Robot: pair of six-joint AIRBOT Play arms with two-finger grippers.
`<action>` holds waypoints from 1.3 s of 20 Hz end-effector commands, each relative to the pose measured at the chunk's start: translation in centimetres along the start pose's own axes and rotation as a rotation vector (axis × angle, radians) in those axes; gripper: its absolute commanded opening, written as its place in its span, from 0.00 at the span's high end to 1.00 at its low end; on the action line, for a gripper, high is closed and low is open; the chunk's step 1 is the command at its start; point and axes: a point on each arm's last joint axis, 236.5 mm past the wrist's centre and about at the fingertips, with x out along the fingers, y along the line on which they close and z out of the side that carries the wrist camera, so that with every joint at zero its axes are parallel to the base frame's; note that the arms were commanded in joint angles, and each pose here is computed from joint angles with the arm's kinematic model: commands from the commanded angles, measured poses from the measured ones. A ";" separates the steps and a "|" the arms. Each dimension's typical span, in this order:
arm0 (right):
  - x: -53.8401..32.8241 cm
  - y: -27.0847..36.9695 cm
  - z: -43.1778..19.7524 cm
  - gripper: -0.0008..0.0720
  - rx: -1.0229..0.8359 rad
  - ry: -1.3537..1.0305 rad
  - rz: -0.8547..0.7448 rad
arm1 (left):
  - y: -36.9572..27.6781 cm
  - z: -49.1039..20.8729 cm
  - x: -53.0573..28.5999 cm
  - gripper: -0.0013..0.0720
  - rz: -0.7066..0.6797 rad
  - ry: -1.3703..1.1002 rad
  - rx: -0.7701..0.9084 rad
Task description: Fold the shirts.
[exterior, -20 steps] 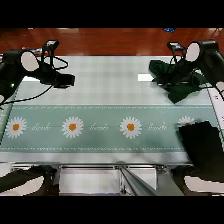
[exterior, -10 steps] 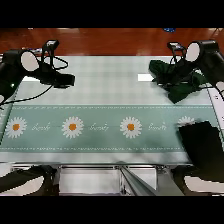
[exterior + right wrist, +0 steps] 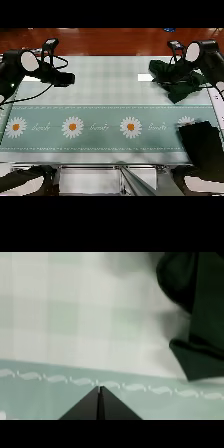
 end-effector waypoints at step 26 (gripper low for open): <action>-4.4 -11.4 13.4 0.96 0.142 -0.447 0.016 | 6.1 -2.6 -8.0 0.29 0.079 0.002 -0.172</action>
